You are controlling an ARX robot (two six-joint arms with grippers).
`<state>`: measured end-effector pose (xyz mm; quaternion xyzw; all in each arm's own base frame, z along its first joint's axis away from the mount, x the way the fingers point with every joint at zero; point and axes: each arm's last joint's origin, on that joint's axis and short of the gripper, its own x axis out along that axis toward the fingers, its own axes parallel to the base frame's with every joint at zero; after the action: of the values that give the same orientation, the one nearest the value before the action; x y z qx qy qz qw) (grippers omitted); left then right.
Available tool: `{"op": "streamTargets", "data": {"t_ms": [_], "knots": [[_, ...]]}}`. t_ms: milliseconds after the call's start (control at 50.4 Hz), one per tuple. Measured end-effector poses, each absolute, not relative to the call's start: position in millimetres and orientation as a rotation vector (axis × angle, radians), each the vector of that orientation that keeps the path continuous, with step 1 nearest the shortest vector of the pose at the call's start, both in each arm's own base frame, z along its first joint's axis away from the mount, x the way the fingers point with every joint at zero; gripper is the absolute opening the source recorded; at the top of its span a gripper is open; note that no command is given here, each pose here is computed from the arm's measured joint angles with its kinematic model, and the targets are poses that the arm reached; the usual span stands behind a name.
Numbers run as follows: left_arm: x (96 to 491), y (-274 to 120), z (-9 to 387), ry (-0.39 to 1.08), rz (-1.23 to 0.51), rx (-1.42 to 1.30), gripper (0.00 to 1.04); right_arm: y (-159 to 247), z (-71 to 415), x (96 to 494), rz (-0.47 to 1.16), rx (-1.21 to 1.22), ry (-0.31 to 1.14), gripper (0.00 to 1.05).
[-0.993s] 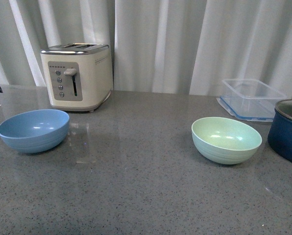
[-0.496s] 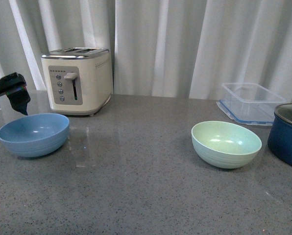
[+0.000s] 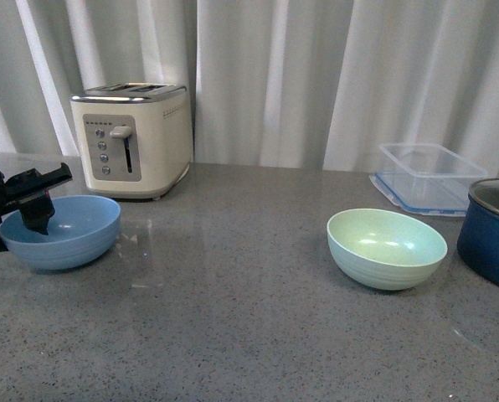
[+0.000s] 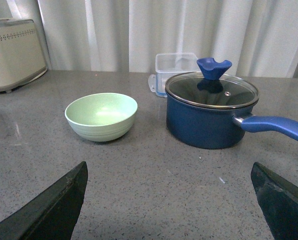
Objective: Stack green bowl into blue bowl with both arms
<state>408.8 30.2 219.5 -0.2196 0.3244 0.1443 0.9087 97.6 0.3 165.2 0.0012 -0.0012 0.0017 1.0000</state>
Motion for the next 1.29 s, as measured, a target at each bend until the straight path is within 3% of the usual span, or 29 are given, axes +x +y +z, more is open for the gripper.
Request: {"op": "streamTargets", "data": {"t_ms": [278,457,655,893,1290], "knots": [[402.8,22.4,231.6,0.655,0.254,-0.472,0.03,0.3,165.2,97.6,0.003,0.002,-0.002,0.95],[395.9,-3.1,258.7,0.604,0.165,-0.469,0.04,0.3,165.2,97.6,0.003,0.002,-0.002,0.95],[401.3,-56.4,274.0,0.591,0.034,-0.428,0.04,0.3,165.2,97.6,0.003,0.002,-0.002,0.95],[413.7,-118.8,251.9,0.672,-0.046,-0.333,0.04,0.3,165.2,97.6,0.003,0.002,-0.002,0.95],[429.7,-150.4,223.5,0.748,-0.059,-0.270,0.04,0.3,165.2,97.6,0.003,0.002,-0.002,0.95]]}}
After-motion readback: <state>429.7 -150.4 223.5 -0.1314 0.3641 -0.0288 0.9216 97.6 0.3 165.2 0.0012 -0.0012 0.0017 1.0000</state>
